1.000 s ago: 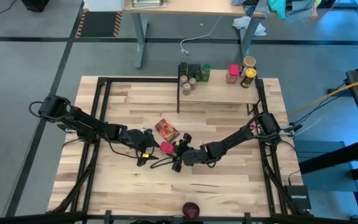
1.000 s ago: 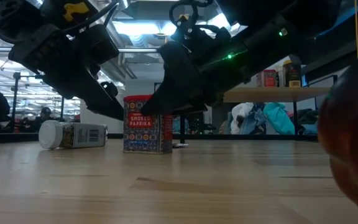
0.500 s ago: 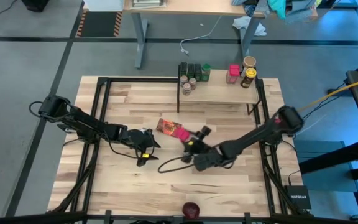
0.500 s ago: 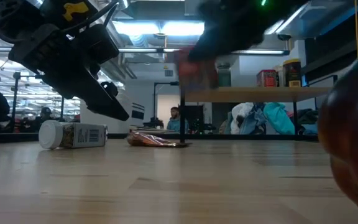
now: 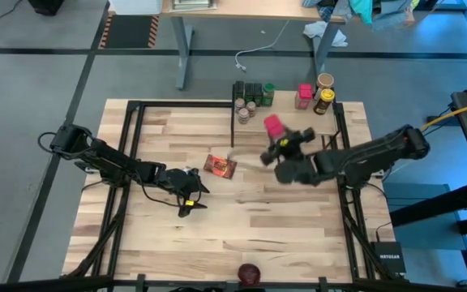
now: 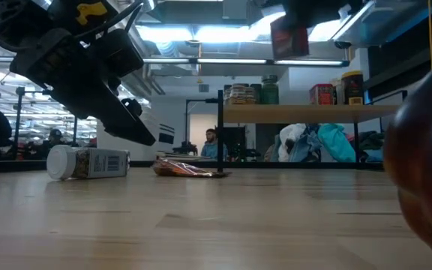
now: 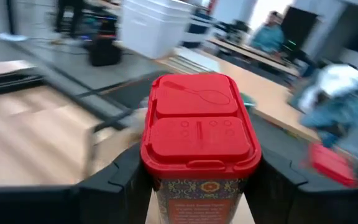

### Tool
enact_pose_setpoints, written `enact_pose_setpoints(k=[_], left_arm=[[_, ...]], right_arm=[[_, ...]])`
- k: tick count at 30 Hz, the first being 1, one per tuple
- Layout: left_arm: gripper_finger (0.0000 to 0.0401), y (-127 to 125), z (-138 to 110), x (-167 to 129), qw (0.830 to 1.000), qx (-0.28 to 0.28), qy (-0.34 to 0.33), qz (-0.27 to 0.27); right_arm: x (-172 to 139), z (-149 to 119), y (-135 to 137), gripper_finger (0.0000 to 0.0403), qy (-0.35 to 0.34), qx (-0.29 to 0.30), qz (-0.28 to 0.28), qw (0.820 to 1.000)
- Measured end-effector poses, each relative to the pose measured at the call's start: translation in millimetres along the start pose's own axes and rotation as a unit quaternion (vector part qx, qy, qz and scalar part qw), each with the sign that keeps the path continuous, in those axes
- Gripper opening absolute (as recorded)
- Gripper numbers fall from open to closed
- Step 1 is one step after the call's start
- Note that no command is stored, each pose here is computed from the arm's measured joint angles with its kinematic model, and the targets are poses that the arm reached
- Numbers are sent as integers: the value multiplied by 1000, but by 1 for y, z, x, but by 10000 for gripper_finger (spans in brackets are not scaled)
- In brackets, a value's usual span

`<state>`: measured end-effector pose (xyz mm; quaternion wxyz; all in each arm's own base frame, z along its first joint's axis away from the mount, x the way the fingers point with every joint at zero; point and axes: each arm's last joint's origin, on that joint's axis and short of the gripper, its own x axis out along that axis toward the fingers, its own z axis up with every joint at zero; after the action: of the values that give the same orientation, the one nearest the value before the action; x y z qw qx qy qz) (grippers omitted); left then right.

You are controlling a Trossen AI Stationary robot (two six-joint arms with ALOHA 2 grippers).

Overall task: Shelf spices
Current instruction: Put the red seasoning can on the shelf

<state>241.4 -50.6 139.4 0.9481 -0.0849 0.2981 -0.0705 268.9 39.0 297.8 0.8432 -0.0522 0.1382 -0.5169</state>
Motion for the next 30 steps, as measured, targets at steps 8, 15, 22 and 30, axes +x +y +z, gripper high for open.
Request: enact_pose_setpoints(k=[8, 15, 22, 30], left_arm=[[290, 0, 0, 0, 1000, -1, 0, 0], [290, 0, 0, 0, 1000, -9, 0, 0], [290, 0, 0, 0, 1000, -9, 0, 0], [290, 0, 0, 0, 1000, -9, 0, 0]], right_arm=[[57, -1, -33, 205, 73, 81, -60, 992], [95, -17, -52, 205, 103, 133, -130, 977], [109, -43, -65, 206, 111, 185, -178, 960], [114, -55, -72, 209, 106, 194, -210, 952]])
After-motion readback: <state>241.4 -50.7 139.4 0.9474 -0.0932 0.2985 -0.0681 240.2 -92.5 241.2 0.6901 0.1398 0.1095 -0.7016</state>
